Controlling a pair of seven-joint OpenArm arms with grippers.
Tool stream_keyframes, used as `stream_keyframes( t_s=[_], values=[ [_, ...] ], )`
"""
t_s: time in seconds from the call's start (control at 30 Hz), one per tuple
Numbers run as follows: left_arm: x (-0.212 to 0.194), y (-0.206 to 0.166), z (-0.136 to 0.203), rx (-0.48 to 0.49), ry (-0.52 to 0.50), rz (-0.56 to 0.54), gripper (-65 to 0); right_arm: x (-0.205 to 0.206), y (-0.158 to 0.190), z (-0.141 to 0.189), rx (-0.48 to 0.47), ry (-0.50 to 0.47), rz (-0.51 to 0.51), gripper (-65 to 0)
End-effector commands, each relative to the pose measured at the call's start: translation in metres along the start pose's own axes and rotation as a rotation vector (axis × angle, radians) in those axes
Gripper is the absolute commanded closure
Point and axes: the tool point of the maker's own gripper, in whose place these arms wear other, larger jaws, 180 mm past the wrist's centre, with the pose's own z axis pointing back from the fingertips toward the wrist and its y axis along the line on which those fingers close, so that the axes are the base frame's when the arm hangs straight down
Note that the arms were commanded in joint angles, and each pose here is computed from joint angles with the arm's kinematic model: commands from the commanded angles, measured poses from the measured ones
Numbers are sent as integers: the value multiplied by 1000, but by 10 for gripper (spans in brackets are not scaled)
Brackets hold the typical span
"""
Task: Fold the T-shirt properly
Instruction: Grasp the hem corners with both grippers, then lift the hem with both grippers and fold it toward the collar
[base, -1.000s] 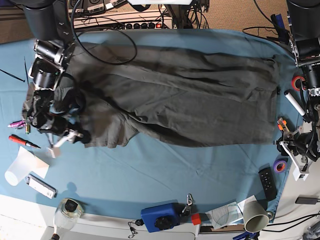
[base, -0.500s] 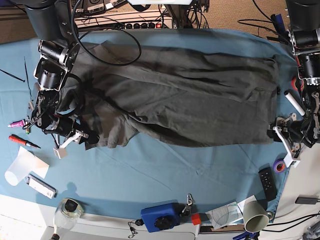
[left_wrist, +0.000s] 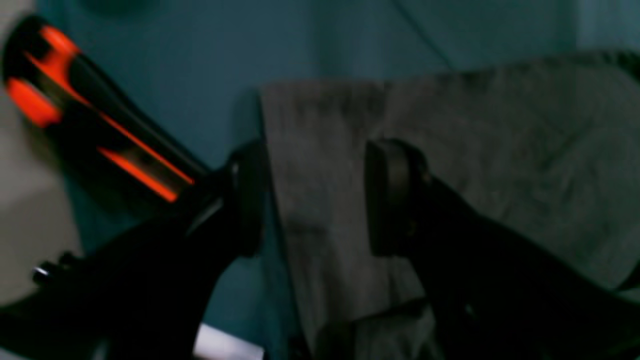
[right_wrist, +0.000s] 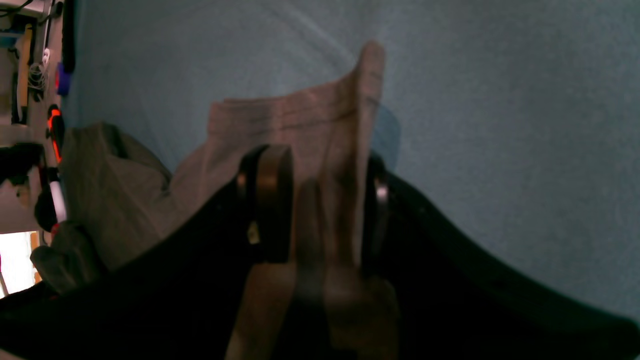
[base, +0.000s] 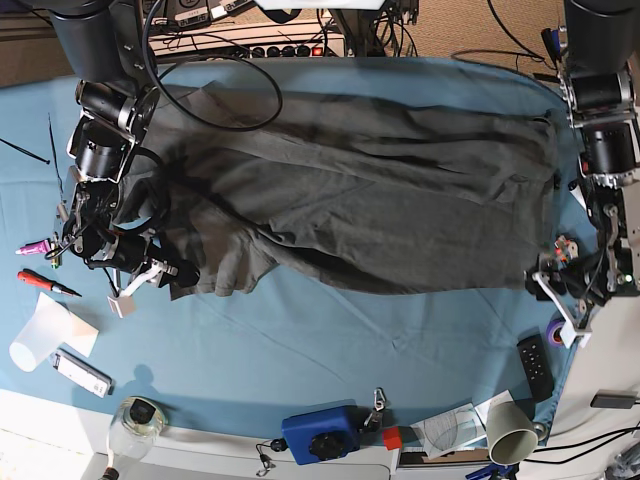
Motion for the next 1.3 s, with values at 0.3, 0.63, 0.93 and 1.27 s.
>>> stream_keyframes(
  t_s=[0.3,0.63,0.93,1.27],
  values=[
    [-2,28,-7,95,5,14,-309,-9,-10,5,-52,74,15,-210],
    [-18,17,-26,-22,22,83,-309,-9,-10,5,-52,75,15,-210],
    [-19,-8,-42,-53,28,74,-294,-9,-10,5,-51,73,15,-210],
    [-27,-4,-50,38,70,111,-29,-2,-7,5,-35,38,36,0]
  ],
)
